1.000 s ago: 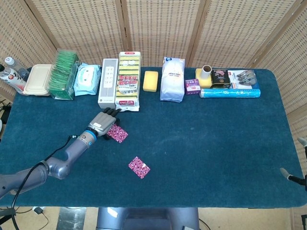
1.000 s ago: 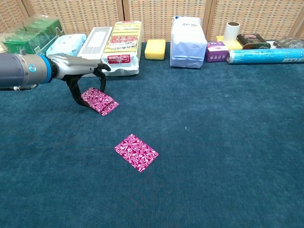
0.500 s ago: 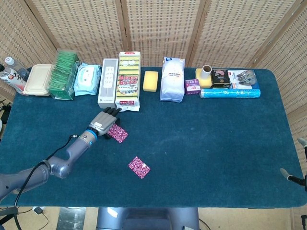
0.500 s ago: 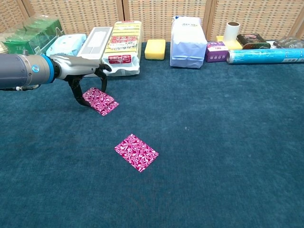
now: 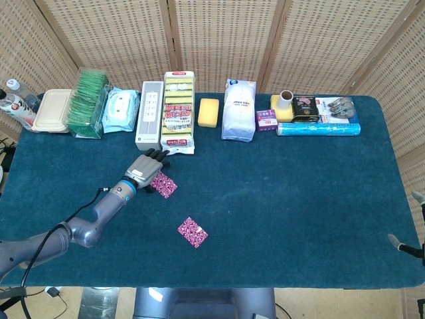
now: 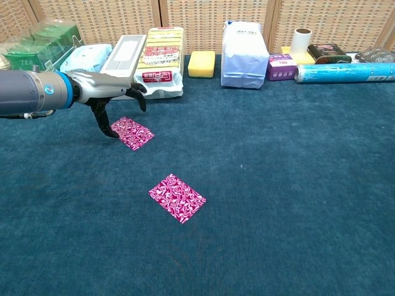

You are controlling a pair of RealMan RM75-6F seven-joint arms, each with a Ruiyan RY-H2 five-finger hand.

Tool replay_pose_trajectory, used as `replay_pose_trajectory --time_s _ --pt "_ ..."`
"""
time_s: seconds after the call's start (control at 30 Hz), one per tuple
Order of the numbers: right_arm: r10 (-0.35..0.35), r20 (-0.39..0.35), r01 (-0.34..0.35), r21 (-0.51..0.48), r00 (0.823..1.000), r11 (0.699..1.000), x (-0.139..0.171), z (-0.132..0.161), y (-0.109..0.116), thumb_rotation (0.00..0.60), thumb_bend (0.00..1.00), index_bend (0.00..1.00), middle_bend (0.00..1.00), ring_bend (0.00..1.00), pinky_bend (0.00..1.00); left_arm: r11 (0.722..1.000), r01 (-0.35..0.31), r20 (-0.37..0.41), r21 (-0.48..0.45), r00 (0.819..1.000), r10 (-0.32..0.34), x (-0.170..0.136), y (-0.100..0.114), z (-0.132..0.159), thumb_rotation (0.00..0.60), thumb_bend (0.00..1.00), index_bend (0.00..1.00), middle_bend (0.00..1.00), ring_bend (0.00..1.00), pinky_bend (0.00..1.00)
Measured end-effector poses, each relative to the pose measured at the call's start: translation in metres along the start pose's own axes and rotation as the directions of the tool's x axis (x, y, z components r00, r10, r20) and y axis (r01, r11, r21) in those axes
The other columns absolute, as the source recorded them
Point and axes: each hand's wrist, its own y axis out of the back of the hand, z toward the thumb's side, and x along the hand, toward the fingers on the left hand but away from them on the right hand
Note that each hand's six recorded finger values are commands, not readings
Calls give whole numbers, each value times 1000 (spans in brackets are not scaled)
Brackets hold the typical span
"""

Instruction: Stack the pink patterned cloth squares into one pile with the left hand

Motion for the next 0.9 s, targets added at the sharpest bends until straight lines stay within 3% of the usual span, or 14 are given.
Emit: replay_pose_trajectory --time_s 0.17,0.67,0.9 --pt "-2 1 2 -3 1000 1000 0 0 1 600 40 137 54 0 0 1000 -5 4 -19 1000 5 -1 2 2 600 197 88 0 0 31" --pt "-1 -2 1 -19 1000 1000 2 -1 4 600 41 137 54 0 0 994 -57 51 -92 997 62 -39 29 4 600 195 71 0 0 31" --pt "8 0 -8 -20 1000 1000 1 -2 2 600 41 137 54 0 0 998 -6 148 -67 989 16 -62 14 30 600 194 71 0 0 31"
